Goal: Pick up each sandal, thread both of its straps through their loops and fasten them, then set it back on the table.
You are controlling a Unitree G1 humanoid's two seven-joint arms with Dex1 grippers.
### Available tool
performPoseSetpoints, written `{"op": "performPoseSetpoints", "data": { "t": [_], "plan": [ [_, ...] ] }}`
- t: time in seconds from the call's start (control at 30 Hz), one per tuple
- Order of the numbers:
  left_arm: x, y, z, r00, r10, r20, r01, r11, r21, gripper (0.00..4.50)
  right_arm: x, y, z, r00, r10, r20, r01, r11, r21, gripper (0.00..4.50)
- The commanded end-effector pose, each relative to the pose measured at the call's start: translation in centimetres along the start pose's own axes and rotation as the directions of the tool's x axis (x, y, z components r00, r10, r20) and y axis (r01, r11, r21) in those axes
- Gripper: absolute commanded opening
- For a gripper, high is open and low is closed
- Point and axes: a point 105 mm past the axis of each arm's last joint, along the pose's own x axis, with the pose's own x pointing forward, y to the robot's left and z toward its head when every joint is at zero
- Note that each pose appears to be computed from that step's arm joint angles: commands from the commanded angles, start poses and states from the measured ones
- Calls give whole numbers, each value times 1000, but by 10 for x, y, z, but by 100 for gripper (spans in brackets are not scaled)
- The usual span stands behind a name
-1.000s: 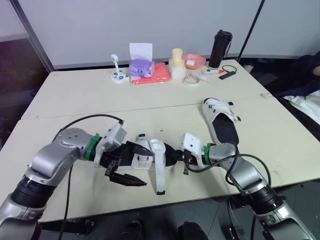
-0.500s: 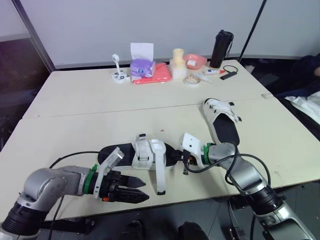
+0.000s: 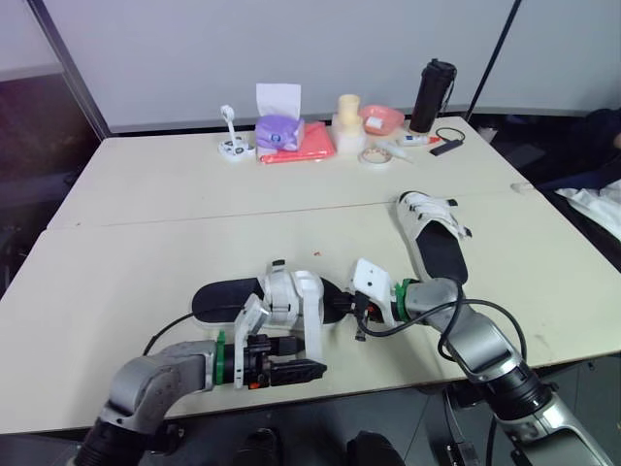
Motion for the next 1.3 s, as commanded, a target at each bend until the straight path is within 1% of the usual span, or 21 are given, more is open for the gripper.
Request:
{"op": "performPoseSetpoints", "data": {
  "t": [0.03, 0.07, 0.13, 0.23, 0.27, 0.3, 0.4, 0.47, 0.6, 0.77, 0.87, 0.97, 1.1, 1.3],
  "plan": [
    [7, 1, 1, 1000, -5, 16, 5, 1000, -26, 393, 6, 14, -6, 998, 59, -17, -58, 998, 16, 0],
    [8, 1, 2, 1000, -8, 20, 9, 999, -31, 363, 6, 14, -6, 998, 58, -18, -58, 998, 16, 0],
    [10, 2, 3, 1000, -10, 22, 11, 999, -33, 272, 6, 15, -6, 998, 57, -18, -56, 998, 17, 0],
    [13, 2, 4, 1000, -19, 25, 20, 999, -39, 111, 6, 15, -6, 998, 53, -16, -53, 998, 22, 0],
    [14, 1, 4, 999, -23, 26, 24, 999, -41, 64, 6, 16, -6, 998, 53, -16, -52, 998, 23, 0],
    [15, 1, 4, 999, -26, 26, 27, 999, -42, 4, 6, 16, -6, 998, 53, -16, -52, 998, 24, 0],
    [16, -3, 7, 998, -46, 39, 47, 998, -49, 4, 7, 17, -6, 999, 52, -15, -52, 998, 26, 0],
    [13, -7, 16, 995, -76, 69, 81, 995, -66, 4, 8, 17, -5, 999, 51, -11, -51, 998, 27, 0],
    [-3, -20, 41, 978, -172, 121, 185, 977, -108, 4, 10, 15, -4, 999, 46, -8, -46, 999, 25, 0],
    [-23, -24, 71, 962, -229, 149, 247, 962, -117, 4, 13, 13, -3, 999, 37, 3, -37, 999, 22, 0],
    [-19, -15, 88, 966, -206, 153, 222, 971, -92, 4, 15, 12, -2, 999, 33, 8, -33, 999, 21, 0],
    [-10, -6, 97, 969, -201, 141, 214, 974, -78, 4, 16, 13, -2, 999, 31, 11, -31, 999, 20, 0],
    [0, 7, 101, 974, -198, 109, 205, 977, -61, 4, 16, 13, -1, 1000, 22, 16, -22, 999, 23, 0],
    [4, 23, 104, 979, -195, 66, 197, 980, -28, 4, 14, 14, -1, 1000, 7, 14, -8, 999, 32, 0]
  ]
}}
